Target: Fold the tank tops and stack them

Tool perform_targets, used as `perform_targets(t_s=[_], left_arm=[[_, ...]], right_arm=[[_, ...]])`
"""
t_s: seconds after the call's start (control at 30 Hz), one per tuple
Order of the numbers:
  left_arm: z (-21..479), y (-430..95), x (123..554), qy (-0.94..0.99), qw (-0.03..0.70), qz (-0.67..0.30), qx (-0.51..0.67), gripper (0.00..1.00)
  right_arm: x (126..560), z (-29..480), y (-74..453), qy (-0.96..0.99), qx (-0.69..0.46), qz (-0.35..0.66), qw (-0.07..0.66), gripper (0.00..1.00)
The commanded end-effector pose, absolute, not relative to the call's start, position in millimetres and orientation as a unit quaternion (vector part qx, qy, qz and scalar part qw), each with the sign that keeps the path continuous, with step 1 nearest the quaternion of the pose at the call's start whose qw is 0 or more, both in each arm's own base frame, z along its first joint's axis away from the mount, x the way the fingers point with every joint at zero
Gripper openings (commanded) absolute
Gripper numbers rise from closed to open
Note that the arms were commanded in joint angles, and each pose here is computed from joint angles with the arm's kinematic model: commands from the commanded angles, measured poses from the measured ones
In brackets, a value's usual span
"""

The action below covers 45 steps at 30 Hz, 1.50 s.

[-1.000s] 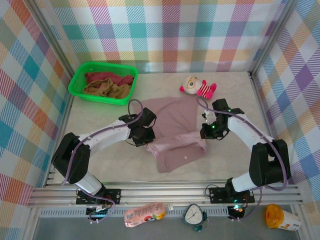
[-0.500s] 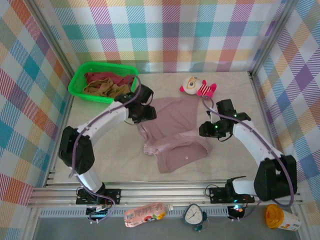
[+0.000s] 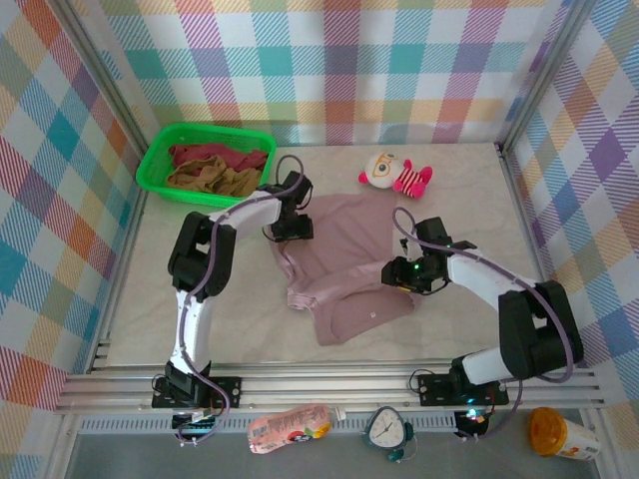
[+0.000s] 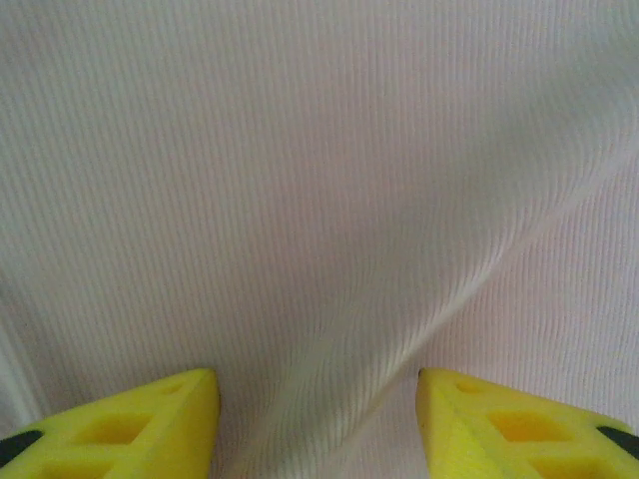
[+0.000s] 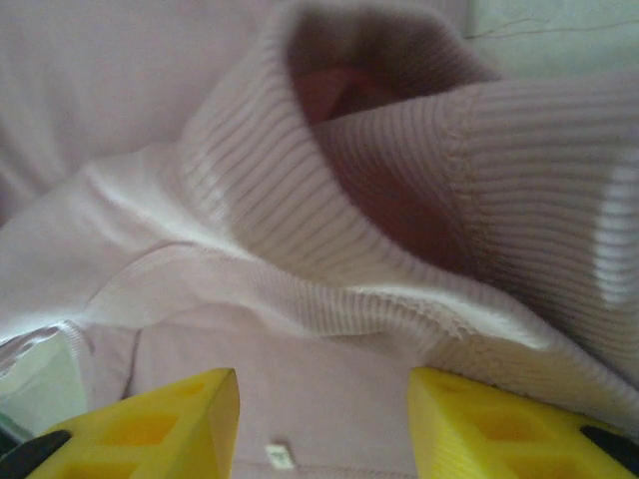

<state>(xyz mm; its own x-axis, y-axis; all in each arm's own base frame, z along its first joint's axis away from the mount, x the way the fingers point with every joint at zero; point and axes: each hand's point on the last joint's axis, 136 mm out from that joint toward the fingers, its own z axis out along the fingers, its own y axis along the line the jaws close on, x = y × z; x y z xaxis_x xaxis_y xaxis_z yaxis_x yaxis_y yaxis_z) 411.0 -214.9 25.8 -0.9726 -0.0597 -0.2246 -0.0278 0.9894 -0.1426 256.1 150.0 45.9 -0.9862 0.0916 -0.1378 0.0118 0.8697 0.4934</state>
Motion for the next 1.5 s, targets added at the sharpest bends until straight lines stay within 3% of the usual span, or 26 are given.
perform_targets(t_s=[0.0, 0.3, 0.47, 0.63, 0.83, 1.07, 1.23, 1.47], left_arm=[[6, -204, 352, 0.997, 0.037, -0.059, -0.037, 0.53], [-1, -262, 228, 0.986, -0.012, -0.13, -0.103, 0.53], [24, -335, 215, 0.973, 0.001, -0.202, -0.112, 0.54], [49, -389, 226, 0.942, -0.011, -0.303, -0.146, 0.56], [93, -326, 251, 0.95, 0.023, -0.272, -0.149, 0.58], [83, -202, 301, 0.977, 0.067, -0.158, -0.124, 0.58], [44, -190, 322, 0.985, 0.039, -0.131, -0.108, 0.56], [12, -212, 290, 0.98, -0.007, -0.151, -0.133, 0.54]], right_arm=[[272, 38, 147, 0.97, 0.014, 0.227, 0.084, 0.46], [337, 28, 156, 0.976, -0.037, 0.2, 0.076, 0.41], [383, 22, 196, 0.971, -0.096, 0.206, 0.076, 0.38], [423, 43, 243, 0.946, -0.16, 0.252, 0.127, 0.38], [416, 101, 232, 0.928, -0.166, 0.274, 0.188, 0.47], [305, 94, 227, 0.94, -0.067, 0.316, 0.115, 0.54], [261, 64, 233, 0.949, -0.066, 0.3, 0.073, 0.54], [293, 26, 210, 0.968, -0.096, 0.221, 0.066, 0.54]])
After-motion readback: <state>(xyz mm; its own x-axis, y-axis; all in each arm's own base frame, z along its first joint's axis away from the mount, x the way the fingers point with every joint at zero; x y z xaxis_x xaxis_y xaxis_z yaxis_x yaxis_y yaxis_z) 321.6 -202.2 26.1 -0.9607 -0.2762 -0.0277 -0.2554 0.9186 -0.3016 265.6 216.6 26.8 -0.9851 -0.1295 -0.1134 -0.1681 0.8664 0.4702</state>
